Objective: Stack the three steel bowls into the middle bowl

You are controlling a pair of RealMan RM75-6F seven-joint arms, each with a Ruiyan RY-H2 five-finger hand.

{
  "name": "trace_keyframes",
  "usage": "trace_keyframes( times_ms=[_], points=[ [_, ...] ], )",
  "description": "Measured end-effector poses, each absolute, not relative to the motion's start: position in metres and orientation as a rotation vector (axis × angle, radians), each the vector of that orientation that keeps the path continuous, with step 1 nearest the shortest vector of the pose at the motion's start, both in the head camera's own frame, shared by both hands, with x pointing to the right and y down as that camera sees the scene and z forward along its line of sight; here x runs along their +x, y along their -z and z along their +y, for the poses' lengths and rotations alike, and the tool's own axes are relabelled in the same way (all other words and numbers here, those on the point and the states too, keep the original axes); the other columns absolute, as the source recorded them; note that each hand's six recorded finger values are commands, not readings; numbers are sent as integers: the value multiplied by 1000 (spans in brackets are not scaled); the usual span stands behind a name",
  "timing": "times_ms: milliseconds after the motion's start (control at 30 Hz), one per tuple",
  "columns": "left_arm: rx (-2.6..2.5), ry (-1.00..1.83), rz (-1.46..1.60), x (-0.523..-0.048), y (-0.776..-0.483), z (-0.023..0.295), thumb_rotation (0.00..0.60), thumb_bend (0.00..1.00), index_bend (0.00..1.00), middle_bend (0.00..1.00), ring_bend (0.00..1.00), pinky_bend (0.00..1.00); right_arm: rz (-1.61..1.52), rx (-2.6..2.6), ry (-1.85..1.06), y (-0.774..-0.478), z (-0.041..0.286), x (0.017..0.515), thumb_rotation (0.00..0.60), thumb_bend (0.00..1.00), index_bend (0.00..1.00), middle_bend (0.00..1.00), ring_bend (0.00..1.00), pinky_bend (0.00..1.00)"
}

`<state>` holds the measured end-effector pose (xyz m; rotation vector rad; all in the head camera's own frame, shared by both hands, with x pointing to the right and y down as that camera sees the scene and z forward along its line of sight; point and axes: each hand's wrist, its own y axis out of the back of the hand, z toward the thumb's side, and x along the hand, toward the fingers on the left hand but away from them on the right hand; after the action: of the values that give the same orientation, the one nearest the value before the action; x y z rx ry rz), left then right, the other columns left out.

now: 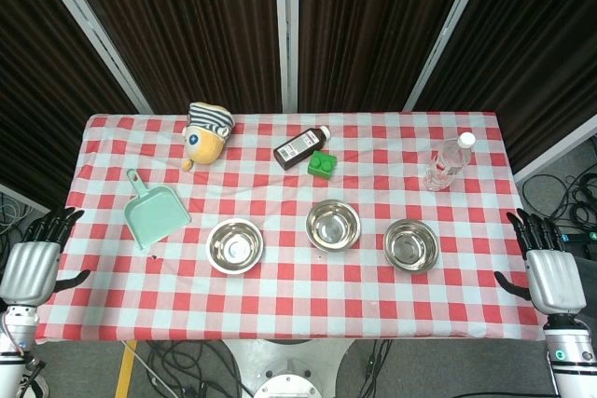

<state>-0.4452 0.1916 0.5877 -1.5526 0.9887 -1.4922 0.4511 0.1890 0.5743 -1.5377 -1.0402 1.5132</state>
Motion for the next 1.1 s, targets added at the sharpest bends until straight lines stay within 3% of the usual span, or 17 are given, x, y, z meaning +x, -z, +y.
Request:
trace_keyframes(
  times_ms=[667,900,1100],
  points=[
    [-1614,1452,973,-431,-594,193,600,124,164,215,128,169,-991,-1526,-1453,-573,186,434,600,121,0,85,0,0],
    [-1644,1449,970,-425,-599,202,600,125,164,215,127,169,-900,-1524,-1436,-582,173,417,600,123,42,158,8,3],
    [-1632,1446,984,-427,-596,204,600,124,164,215,128,169,-807,-1508,-1429,-602,161,397,600,131,119,252,99,102]
  ],
)
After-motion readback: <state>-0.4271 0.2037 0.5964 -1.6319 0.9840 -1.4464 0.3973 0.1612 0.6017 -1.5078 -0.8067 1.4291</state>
